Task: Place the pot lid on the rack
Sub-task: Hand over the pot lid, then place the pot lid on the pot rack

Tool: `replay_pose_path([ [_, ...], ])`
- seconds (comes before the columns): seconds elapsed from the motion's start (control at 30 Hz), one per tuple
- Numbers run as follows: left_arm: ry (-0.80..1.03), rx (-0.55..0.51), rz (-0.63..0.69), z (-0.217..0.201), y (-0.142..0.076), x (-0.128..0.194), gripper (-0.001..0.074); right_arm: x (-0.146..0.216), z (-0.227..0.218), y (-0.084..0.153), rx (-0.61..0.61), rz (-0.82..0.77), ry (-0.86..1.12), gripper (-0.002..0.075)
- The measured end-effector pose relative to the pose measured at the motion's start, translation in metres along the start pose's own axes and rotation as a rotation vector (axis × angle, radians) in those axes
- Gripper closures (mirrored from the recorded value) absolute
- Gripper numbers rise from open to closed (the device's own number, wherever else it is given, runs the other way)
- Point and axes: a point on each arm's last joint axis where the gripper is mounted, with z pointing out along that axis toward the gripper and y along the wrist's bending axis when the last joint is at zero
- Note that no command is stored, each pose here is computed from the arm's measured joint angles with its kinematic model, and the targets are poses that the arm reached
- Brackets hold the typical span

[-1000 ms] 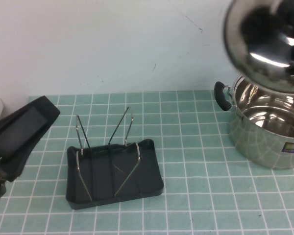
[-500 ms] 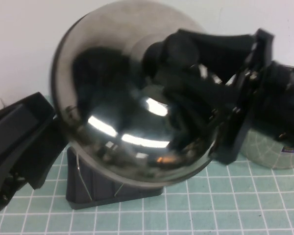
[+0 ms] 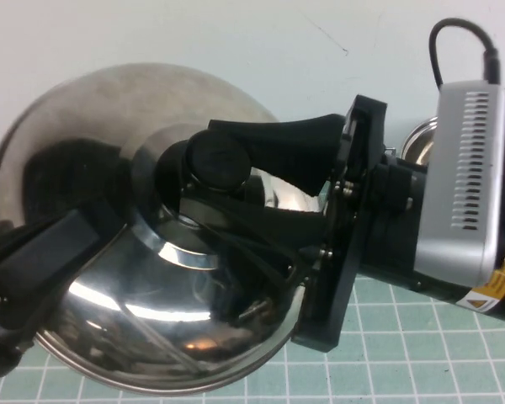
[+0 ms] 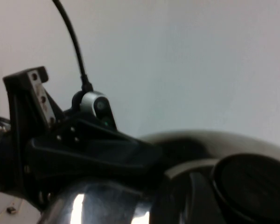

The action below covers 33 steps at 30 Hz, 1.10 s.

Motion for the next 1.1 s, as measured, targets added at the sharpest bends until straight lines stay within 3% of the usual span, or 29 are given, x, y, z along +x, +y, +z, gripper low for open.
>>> replay_pose_path([
  [0.27,0.012,0.036,-0.002,0.000,-0.004,0.001,0.0554,-0.002,0.001,0.001,-0.031,0.030,-0.070,0.0367],
  [0.47,0.018,0.004,0.013,0.001,-0.001,0.001,0.0559,-0.013,0.001,0.004,-0.054,0.087,-0.170,0.0108],
  [0.67,-0.046,0.012,0.054,0.001,-0.002,-0.005,0.0561,-0.022,0.000,-0.003,0.012,0.079,-0.243,0.0080],
  [0.8,-0.111,-0.128,0.145,0.006,-0.002,-0.020,0.0566,-0.044,-0.009,-0.006,0.087,-0.008,-0.314,0.0209],
  [1.0,-0.075,-0.325,0.314,0.027,-0.007,-0.052,0.0566,-0.086,-0.033,-0.001,0.165,-0.203,-0.294,0.0631],
  [1.1,-0.064,-0.364,0.301,0.037,-0.004,-0.066,0.0566,-0.098,-0.048,-0.001,0.237,-0.233,-0.161,0.0697],
])
